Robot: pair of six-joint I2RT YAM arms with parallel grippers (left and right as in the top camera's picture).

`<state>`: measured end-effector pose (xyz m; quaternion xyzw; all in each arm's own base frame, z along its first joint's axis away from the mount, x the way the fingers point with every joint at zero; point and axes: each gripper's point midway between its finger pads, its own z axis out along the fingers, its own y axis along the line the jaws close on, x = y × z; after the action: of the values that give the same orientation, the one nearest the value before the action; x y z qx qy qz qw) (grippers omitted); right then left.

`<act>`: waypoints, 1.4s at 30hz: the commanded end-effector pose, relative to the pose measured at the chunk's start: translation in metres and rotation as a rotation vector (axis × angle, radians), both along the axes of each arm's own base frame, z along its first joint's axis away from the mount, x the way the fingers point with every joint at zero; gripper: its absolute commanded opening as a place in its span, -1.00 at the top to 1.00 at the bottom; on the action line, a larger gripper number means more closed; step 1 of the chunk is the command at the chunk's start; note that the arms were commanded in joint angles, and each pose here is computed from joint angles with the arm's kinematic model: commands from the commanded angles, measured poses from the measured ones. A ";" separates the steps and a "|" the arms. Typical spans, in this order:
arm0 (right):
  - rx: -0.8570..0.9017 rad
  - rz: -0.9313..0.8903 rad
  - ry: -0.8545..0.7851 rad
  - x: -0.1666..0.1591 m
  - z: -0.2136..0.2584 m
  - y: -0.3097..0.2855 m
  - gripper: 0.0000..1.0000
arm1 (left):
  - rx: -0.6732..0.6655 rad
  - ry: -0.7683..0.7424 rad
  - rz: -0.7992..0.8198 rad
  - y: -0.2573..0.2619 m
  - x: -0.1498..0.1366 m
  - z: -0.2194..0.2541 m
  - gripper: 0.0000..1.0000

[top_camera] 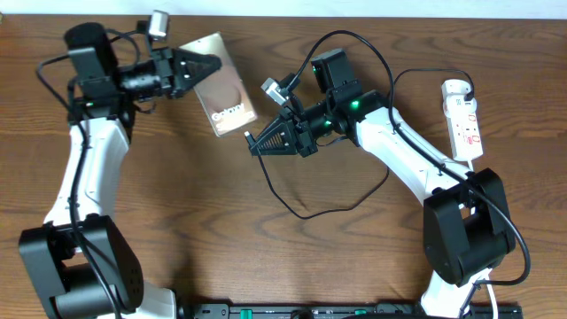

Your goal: Plug charger to phone and switch on socket

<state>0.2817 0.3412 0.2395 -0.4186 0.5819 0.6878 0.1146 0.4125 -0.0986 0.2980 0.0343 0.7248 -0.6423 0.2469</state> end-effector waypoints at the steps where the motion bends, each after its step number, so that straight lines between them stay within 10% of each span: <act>1: 0.044 0.027 -0.041 -0.004 0.011 0.002 0.97 | -0.012 -0.058 -0.025 0.016 -0.009 0.011 0.85; 42: -0.028 -0.041 -0.116 0.005 0.002 0.027 0.98 | -0.048 0.045 -0.047 0.012 -0.013 0.009 0.85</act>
<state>0.2854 0.3670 0.2350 -0.4495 0.5909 0.6514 0.1563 0.4061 -0.0826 0.2986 0.0129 0.7190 -0.6583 0.2224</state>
